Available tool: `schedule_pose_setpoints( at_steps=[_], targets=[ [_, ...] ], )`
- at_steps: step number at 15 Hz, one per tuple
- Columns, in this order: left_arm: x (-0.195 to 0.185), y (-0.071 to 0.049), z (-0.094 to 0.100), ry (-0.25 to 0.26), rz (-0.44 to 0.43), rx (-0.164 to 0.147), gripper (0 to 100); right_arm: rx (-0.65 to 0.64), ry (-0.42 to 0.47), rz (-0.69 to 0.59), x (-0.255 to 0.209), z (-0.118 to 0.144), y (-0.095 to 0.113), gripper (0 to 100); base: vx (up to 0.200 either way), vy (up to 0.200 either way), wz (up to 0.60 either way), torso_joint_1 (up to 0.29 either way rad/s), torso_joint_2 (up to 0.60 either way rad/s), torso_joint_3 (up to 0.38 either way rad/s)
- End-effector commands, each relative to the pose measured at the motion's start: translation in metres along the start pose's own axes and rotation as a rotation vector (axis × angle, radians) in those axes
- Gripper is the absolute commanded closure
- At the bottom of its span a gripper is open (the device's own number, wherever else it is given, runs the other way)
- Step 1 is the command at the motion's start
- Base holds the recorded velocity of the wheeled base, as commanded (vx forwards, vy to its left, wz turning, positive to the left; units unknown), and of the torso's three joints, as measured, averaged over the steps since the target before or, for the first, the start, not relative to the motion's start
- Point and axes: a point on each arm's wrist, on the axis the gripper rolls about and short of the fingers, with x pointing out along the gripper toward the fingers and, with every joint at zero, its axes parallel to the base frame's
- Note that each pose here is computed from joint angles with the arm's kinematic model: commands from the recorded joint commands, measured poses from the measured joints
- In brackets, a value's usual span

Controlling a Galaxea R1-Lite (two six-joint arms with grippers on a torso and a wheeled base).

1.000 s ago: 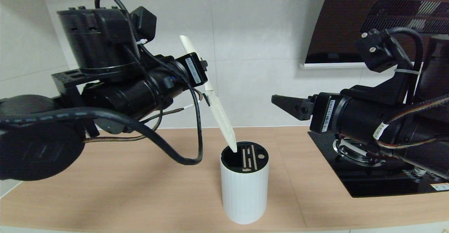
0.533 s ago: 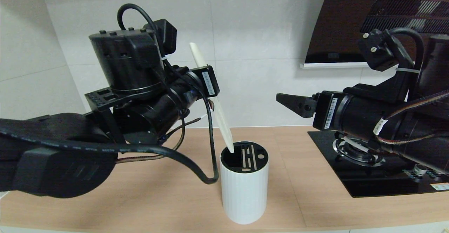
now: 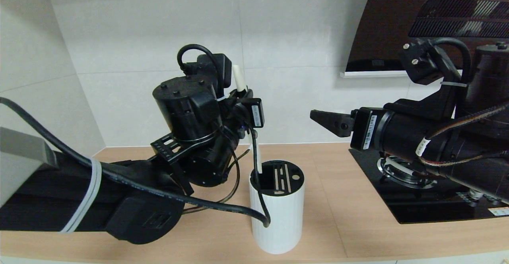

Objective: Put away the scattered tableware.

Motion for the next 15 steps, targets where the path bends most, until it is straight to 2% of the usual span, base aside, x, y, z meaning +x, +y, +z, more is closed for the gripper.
schedule_pose_setpoints(
  at_steps=[1,5,7,8,13,15],
  targets=[
    [0.0,-0.006,-0.01,0.024,-0.011,0.013,100,-0.001,0.004,0.0,0.001,-0.001,0.0,0,0.0,0.0,0.0,0.0,0.0,0.0],
    [-0.001,-0.014,-0.021,0.049,-0.028,0.014,100,-0.002,0.006,-0.001,0.002,-0.002,0.0,0,0.0,0.0,0.0,0.0,0.0,0.0],
    [-0.001,-0.018,-0.028,0.064,-0.036,0.003,100,-0.002,0.006,-0.001,0.002,-0.002,0.0,0,0.0,0.0,0.0,0.0,0.0,0.0],
    [0.001,-0.02,-0.036,0.081,-0.038,0.011,100,-0.002,0.007,-0.001,0.002,-0.002,0.0,0,0.0,0.0,0.0,0.0,0.0,0.0],
    [0.003,-0.021,-0.046,0.105,-0.034,0.016,100,-0.004,0.013,-0.003,0.003,-0.004,0.0,0,0.0,0.0,0.0,0.0,0.0,0.0],
    [0.003,-0.024,-0.061,0.142,-0.037,0.02,100,-0.008,0.022,-0.009,0.006,-0.006,0.0,0,0.0,0.0,0.0,0.0,0.0,0.0]
  ],
)
